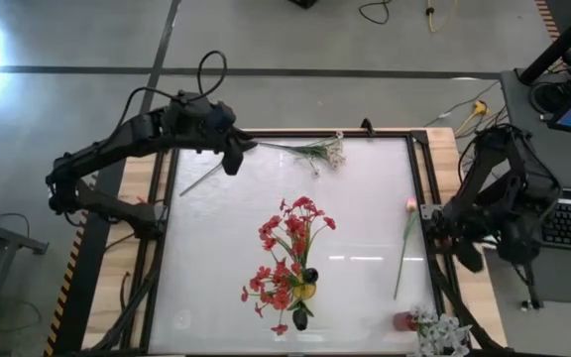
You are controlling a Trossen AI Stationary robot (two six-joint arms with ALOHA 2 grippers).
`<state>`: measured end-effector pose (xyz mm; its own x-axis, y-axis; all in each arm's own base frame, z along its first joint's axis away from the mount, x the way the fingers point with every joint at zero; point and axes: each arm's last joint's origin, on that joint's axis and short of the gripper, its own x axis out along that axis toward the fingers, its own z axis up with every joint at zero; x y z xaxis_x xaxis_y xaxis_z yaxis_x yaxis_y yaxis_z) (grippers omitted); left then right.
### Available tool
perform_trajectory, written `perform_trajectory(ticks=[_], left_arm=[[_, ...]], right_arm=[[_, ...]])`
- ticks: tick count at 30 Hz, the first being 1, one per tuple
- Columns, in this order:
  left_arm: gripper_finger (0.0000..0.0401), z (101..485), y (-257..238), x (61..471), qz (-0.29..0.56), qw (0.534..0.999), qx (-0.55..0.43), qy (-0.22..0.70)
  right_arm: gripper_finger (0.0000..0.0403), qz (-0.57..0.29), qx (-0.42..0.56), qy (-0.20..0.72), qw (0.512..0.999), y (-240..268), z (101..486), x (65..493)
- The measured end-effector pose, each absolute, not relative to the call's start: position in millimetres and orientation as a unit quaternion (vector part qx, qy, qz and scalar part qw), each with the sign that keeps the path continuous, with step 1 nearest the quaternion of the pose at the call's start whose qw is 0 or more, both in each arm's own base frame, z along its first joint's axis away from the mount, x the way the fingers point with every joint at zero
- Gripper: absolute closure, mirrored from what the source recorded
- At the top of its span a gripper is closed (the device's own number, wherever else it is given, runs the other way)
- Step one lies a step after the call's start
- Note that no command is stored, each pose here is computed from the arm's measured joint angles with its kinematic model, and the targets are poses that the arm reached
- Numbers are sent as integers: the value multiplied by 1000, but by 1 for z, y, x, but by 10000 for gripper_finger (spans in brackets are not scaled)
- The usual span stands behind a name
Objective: Sort flowers into vase by color
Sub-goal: Put the right pink flower into the red vase
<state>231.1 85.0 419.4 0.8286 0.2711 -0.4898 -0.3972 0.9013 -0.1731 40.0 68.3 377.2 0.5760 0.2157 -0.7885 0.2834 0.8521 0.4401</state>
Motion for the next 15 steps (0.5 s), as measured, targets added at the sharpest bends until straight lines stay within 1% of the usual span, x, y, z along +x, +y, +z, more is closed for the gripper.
perform_trajectory(ticks=[2, 4, 6, 8, 11, 15], left_arm=[[302, 415, 86, 227, 177, 946, -123, 241], [302, 410, 87, 223, 181, 945, -117, 247], [302, 405, 88, 219, 184, 944, -110, 251], [302, 400, 88, 215, 184, 943, -100, 259], [302, 393, 88, 210, 182, 943, -85, 266], [302, 387, 90, 204, 188, 942, -77, 269]], right_arm=[[200, -88, 320, 416, 847, 63, 374, 45], [200, -161, 355, 389, 835, 66, 364, 54], [200, -229, 373, 377, 816, 70, 353, 65], [200, -299, 396, 366, 787, 74, 340, 79], [200, -350, 441, 339, 754, 74, 328, 97], [200, -404, 478, 335, 705, 68, 309, 120]])
